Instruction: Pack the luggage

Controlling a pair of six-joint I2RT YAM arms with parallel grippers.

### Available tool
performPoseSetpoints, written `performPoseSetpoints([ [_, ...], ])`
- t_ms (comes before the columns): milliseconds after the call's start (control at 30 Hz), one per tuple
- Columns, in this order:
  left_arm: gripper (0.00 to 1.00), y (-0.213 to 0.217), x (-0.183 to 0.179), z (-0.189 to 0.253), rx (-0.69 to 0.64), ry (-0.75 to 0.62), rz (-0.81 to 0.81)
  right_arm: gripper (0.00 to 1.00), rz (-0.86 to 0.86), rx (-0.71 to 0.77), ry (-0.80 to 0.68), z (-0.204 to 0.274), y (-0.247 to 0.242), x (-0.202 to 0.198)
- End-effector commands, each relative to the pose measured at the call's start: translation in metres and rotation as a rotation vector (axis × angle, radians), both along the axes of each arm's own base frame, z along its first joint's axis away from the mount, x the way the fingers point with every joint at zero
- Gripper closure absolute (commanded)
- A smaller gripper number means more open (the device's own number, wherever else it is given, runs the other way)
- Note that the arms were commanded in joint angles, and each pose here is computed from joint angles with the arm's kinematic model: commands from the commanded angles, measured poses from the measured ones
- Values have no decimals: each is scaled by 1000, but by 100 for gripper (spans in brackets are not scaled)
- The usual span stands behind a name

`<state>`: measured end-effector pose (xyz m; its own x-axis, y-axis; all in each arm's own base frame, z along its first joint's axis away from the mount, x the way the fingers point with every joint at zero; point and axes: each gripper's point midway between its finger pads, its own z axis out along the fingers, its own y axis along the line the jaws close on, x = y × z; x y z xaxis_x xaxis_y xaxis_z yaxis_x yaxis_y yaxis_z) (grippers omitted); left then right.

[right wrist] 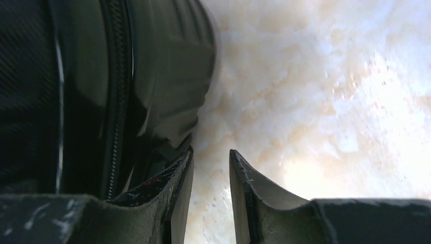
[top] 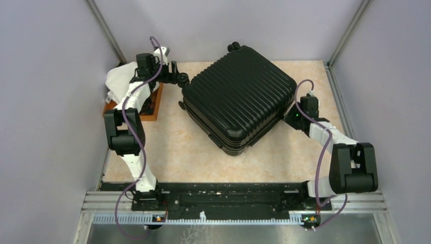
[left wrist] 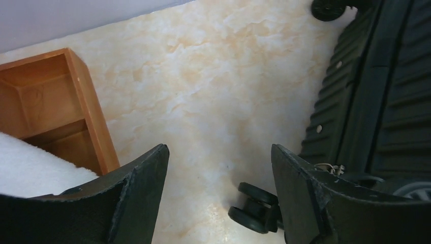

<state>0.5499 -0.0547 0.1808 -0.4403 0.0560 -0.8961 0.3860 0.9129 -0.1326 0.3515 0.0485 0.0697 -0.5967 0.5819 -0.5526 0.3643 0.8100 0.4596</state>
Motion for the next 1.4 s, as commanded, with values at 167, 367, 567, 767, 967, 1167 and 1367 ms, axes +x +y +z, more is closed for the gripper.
performPoseSetpoints([
  [167,21,-42,-53,10,-27,-54,-275,65,150,35,-325,91,32,105],
  [367,22,-35,-106,3,35,-39,-280,60,239,38,-363,98,60,127],
  [567,22,-36,-153,-2,80,-38,-335,47,286,-32,-333,84,63,138],
  [767,21,-5,-174,-26,300,34,-339,15,216,-203,-337,74,27,99],
  [967,16,34,-190,-45,422,124,-337,1,208,-222,-390,63,15,32],
  [1167,13,41,-226,-51,486,181,-477,1,307,-87,-457,62,39,-38],
  [1367,12,38,-244,-29,576,81,-576,14,182,-45,-248,35,24,-77],
])
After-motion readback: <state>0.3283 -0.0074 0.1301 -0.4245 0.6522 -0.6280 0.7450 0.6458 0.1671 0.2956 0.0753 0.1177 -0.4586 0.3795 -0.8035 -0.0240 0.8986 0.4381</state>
